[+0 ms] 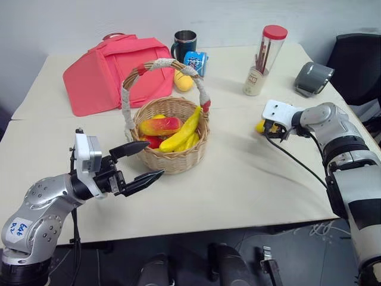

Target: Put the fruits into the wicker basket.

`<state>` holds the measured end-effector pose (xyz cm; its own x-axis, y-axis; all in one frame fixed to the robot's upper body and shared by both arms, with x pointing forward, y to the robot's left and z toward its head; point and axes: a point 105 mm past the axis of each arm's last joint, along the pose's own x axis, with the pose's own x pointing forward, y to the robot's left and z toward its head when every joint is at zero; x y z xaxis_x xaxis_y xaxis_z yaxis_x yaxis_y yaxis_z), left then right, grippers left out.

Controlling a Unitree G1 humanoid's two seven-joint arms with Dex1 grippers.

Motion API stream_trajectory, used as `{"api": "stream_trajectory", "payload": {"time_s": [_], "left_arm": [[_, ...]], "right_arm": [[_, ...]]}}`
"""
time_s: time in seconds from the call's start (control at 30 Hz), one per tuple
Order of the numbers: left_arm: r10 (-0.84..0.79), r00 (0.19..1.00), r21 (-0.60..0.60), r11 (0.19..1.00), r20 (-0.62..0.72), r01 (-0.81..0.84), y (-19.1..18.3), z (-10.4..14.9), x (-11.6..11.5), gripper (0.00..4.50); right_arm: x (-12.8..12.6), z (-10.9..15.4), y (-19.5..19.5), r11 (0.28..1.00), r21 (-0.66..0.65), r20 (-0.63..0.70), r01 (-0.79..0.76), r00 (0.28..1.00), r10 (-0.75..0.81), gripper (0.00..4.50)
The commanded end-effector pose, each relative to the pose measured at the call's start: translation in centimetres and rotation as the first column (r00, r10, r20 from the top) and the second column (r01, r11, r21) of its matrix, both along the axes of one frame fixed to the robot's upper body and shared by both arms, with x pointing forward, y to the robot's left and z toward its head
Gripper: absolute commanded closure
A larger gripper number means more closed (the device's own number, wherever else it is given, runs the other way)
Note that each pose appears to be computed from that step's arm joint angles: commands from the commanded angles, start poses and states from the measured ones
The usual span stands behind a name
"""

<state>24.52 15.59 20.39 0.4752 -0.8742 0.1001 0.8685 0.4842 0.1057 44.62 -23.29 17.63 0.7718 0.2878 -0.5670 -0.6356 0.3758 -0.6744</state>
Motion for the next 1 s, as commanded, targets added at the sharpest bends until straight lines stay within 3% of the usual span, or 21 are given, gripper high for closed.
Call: {"api": "stream_trajectory", "payload": {"time_s": [0.03, 0.1, 0.17, 0.23, 0.3, 0.47, 0.53, 0.63, 0.73, 0.9, 1.0], "left_arm": [[0.026, 0.997, 0.001, 1.000, 0.069, -0.026, 0.3, 1.2, -0.6, 0.00], [0.058, 0.996, 0.008, 0.998, 0.069, -0.059, 0.9, 1.0, -0.9, 0.00], [0.112, 0.991, 0.001, 0.994, 0.068, -0.113, 1.9, 0.9, -1.2, 0.00], [0.180, 0.981, -0.015, 0.984, 0.068, -0.179, 3.4, 0.8, -1.4, 0.00], [0.231, 0.971, -0.027, 0.973, 0.061, -0.230, 4.6, 0.5, -1.6, 0.00], [0.305, 0.952, -0.022, 0.952, 0.029, -0.304, 6.5, -0.9, -2.1, 0.00], [0.321, 0.947, -0.024, 0.947, 0.022, -0.320, 6.8, -1.2, -2.1, 0.00], [0.323, 0.946, -0.031, 0.946, 0.026, -0.323, 6.6, -1.2, -2.1, 0.00], [0.322, 0.946, -0.039, 0.946, 0.037, -0.320, 6.2, -1.1, -1.9, 0.00], [0.308, 0.951, -0.043, 0.951, 0.030, -0.307, 5.6, -1.2, -2.2, 0.00], [0.301, 0.953, -0.032, 0.953, 0.026, -0.301, 5.7, -1.2, -2.2, 0.00]], "right_arm": [[0.1, 2.0, 0.1, 0.999, 0.039, 0.045, -0.021, 0.999, 0.020, 1.75], [-0.6, 3.3, 0.9, 0.991, 0.045, 0.053, -0.126, 0.991, 0.124, 1.76], [-2.2, 5.0, 3.5, 0.931, 0.222, -0.009, -0.291, 0.954, 0.300, 1.76], [-5.3, 7.3, 6.5, 0.771, 0.455, -0.057, -0.446, 0.849, 0.525, 1.76], [-8.8, 9.1, 8.8, 0.613, 0.575, -0.040, -0.542, 0.730, 0.683, 1.76], [-13.2, 11.3, 15.1, 0.363, 0.711, 0.083, -0.602, 0.584, 0.807, 1.76], [-13.8, 11.8, 17.8, 0.292, 0.738, 0.156, -0.608, 0.575, 0.803, 1.76], [-13.1, 11.7, 20.6, 0.266, 0.738, 0.251, -0.620, 0.618, 0.745, 1.76], [-12.2, 11.0, 21.8, 0.295, 0.714, 0.294, -0.635, 0.655, 0.696, 1.76], [-11.9, 10.6, 23.3, 0.284, 0.683, 0.354, -0.673, 0.645, 0.677, 0.14], [-11.8, 11.1, 22.6, 0.265, 0.681, 0.402, -0.683, 0.651, 0.644, 0.07]]}}
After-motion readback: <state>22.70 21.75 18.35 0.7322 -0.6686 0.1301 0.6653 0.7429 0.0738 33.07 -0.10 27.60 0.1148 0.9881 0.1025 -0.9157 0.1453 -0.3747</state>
